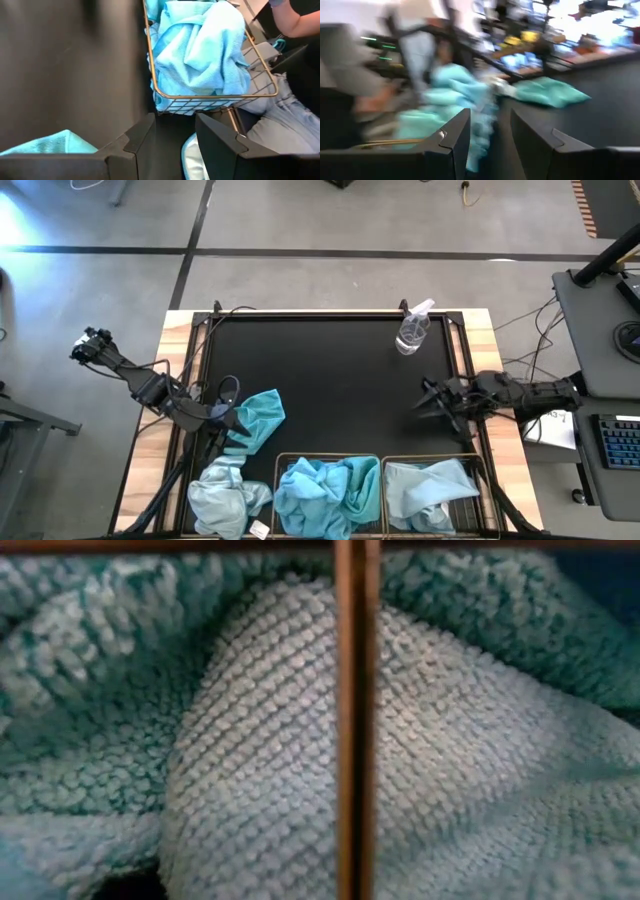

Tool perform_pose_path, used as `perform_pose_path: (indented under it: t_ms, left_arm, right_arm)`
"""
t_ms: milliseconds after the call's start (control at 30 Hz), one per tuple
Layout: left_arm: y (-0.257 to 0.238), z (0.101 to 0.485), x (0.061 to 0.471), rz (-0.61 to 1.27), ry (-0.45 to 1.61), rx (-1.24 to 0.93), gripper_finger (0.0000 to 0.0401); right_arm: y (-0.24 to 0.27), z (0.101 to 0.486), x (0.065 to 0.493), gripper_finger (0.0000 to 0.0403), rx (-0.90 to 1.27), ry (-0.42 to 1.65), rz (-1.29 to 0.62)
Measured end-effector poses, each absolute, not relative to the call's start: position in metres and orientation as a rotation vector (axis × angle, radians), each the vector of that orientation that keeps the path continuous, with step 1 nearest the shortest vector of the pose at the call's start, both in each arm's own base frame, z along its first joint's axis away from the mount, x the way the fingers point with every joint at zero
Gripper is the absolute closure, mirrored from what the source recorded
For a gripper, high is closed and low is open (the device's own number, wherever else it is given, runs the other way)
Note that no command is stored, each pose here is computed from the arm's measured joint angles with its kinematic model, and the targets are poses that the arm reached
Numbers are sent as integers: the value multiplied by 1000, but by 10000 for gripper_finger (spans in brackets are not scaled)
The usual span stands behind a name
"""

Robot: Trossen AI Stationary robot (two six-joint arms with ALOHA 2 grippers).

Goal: Sort microfiber towel by color & place in baskets
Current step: Put the blue towel into the left wire basket

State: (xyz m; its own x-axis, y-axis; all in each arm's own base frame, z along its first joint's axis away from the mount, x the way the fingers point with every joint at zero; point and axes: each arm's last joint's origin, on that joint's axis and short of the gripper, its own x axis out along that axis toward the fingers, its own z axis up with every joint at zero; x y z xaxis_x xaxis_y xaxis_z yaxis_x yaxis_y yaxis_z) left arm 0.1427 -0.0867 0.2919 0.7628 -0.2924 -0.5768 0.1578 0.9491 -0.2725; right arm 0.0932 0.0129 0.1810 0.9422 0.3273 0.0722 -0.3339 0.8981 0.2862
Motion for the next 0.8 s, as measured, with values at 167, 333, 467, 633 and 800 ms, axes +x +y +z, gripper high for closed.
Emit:
perform_pose_path:
  t_ms: [167, 333, 467, 633, 800]
  left_arm:
    - [-86, 292, 143, -253, 652, -177, 275]
    - [-86, 291, 143, -252, 658, -175, 275]
    - [-85, 272, 140, -227, 741, -146, 275]
    - [-82, 248, 136, -156, 833, -223, 275]
    - [-81, 229, 131, -184, 910, -247, 275]
  right_arm:
    - [8, 173, 95, 268, 306, 45, 142]
    - [8, 172, 96, 268, 303, 61, 153]
    - [8, 171, 96, 268, 291, 64, 152]
    - [8, 172, 96, 268, 331, 50, 157]
    - [8, 174, 96, 268, 353, 36, 160]
